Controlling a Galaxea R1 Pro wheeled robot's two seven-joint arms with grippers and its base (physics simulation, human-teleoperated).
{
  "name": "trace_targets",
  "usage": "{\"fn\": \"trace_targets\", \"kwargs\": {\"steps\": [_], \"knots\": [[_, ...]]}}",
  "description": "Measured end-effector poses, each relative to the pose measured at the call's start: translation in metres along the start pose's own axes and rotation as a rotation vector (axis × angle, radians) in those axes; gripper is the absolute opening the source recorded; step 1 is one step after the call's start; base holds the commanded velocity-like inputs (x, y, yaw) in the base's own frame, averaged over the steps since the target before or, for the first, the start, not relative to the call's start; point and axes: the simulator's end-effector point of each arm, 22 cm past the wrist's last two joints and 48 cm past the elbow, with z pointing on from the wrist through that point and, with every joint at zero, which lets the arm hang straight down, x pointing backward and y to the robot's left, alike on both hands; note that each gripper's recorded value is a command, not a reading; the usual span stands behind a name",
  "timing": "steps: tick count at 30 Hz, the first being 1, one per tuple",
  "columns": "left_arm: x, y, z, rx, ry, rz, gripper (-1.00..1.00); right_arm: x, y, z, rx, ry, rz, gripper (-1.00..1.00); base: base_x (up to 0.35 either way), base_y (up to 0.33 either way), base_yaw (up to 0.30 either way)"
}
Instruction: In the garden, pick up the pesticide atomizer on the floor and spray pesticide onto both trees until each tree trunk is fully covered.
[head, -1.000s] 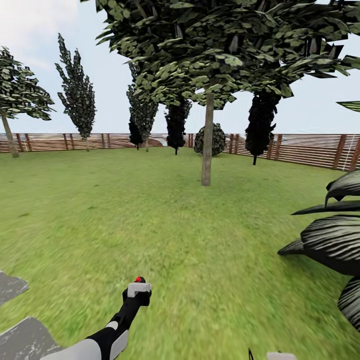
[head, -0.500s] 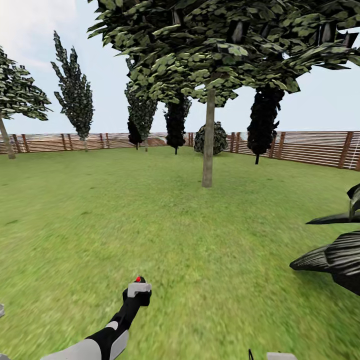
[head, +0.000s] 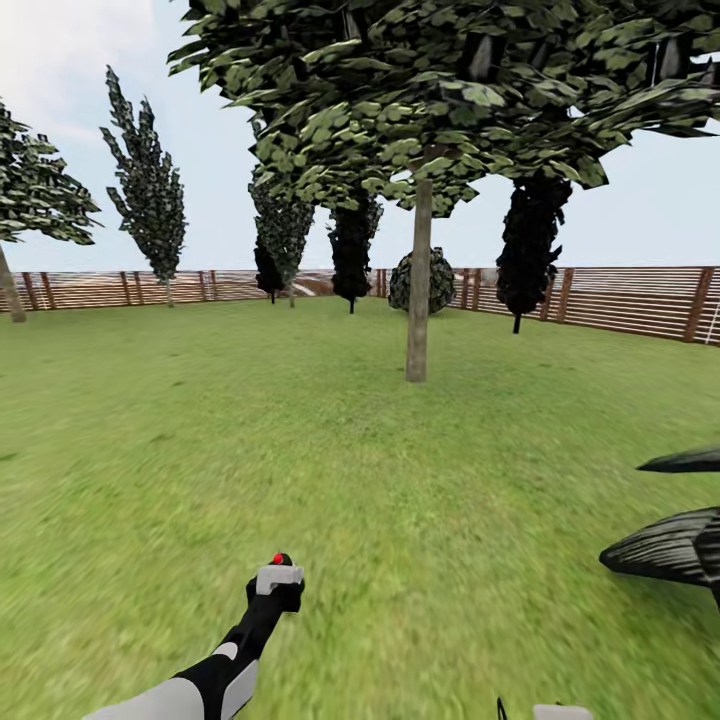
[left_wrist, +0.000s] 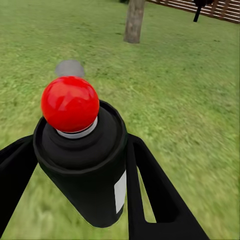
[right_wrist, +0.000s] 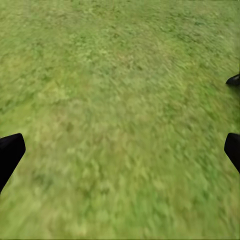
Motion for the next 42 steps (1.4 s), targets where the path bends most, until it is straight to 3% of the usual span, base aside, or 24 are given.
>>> {"fn": "trace_targets", "kwargs": {"steps": [4, 6, 10, 27, 42], "knots": [[0.0, 0.0, 0.0, 0.0, 0.0, 0.0, -1.0, 0.0, 0.001, 0.0, -0.001, 0.0, 0.001, 1.0, 0.437, 0.0, 0.0], [-0.009, -0.003, -0.009, 0.004, -0.014, 0.006, -1.0, -0.006, -0.001, -0.009, 0.001, -0.015, 0.004, 1.0, 0.7, 0.0, 0.0], [0.004, 0.001, 0.004, 0.0, 0.006, -0.002, -1.0, 0.002, 0.002, 0.004, -0.001, 0.006, 0.0, 1.0, 0.7, 0.0, 0.0], [0.0, 0.0, 0.0, 0.0, 0.001, 0.0, -1.0, 0.0, 0.002, -0.001, -0.003, -0.001, 0.001, 1.0, 0.7, 0.0, -0.149], [0.0, -0.001, 0.0, 0.001, 0.001, 0.0, -1.0, 0.0, 0.002, -0.001, -0.003, -0.001, 0.001, 1.0, 0.7, 0.0, -0.026]]}}
